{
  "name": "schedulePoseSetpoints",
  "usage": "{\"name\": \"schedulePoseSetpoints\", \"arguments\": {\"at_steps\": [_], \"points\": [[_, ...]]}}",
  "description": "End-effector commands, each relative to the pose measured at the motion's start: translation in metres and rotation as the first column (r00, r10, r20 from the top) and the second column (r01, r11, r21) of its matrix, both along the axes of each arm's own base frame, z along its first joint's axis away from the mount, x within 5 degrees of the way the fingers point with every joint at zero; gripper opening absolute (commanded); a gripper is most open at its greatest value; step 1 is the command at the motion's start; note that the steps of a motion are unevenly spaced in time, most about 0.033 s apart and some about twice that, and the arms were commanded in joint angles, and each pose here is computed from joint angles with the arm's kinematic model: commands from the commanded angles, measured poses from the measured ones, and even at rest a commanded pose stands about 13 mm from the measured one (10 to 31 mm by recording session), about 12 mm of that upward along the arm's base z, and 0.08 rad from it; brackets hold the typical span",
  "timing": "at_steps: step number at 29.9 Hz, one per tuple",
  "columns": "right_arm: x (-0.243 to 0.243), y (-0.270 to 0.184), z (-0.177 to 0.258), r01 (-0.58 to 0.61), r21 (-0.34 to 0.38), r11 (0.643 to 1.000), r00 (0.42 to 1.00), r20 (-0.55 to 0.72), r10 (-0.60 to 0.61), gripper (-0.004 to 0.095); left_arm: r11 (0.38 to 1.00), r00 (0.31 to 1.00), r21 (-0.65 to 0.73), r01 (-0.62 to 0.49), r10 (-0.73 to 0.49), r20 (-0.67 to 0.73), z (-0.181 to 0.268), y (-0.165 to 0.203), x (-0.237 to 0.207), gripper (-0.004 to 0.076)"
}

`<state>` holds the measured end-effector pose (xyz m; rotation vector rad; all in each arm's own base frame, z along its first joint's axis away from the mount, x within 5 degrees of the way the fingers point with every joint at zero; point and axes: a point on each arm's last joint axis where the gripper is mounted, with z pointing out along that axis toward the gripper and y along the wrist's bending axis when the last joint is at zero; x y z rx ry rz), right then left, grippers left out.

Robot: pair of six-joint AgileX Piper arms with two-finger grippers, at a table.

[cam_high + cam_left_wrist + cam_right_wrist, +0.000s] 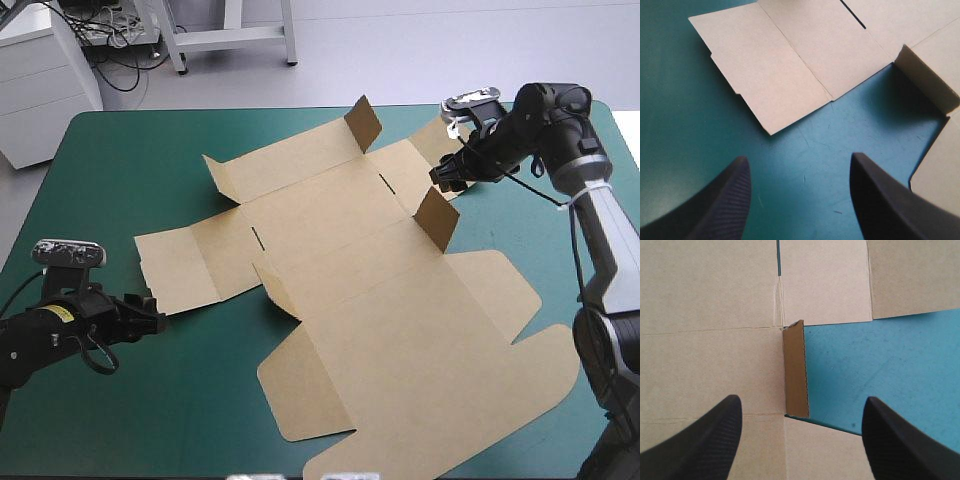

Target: Fold the box

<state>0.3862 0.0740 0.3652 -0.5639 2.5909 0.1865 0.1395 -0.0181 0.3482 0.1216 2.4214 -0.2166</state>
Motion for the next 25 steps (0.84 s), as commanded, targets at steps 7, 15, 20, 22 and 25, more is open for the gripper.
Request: {"name": "schedulePoseSetpoints", "arguments": {"at_steps": [7,15,20,22,25], "points": [[0.014,0.013,-0.014,-0.030,0.007,1.000,0.999,-0.029,0.030,0.0634,1.000,0.996,-0.006,0.009,-0.008,0.084,0.014,-0.001,0.002,0.0415],[0.021,0.031,-0.036,-0.080,-0.065,0.995,0.995,-0.070,0.075,0.0626,1.000,0.997,-0.006,0.009,-0.009,0.082,0.014,-0.001,0.002,0.0415],[0.026,0.031,-0.047,-0.084,-0.092,0.992,0.993,-0.091,0.075,0.0626,1.000,0.997,-0.006,0.009,-0.009,0.082,0.014,-0.001,0.002,0.0415],[0.028,0.032,-0.052,-0.085,-0.094,0.992,0.992,-0.103,0.075,0.0626,1.000,0.997,-0.006,0.009,-0.009,0.082,0.014,-0.001,0.002,0.0415],[0.031,0.033,-0.061,-0.087,-0.095,0.992,0.990,-0.123,0.075,0.0609,1.000,0.996,-0.004,0.011,-0.011,0.083,0.014,-0.001,0.002,0.0415]]}}
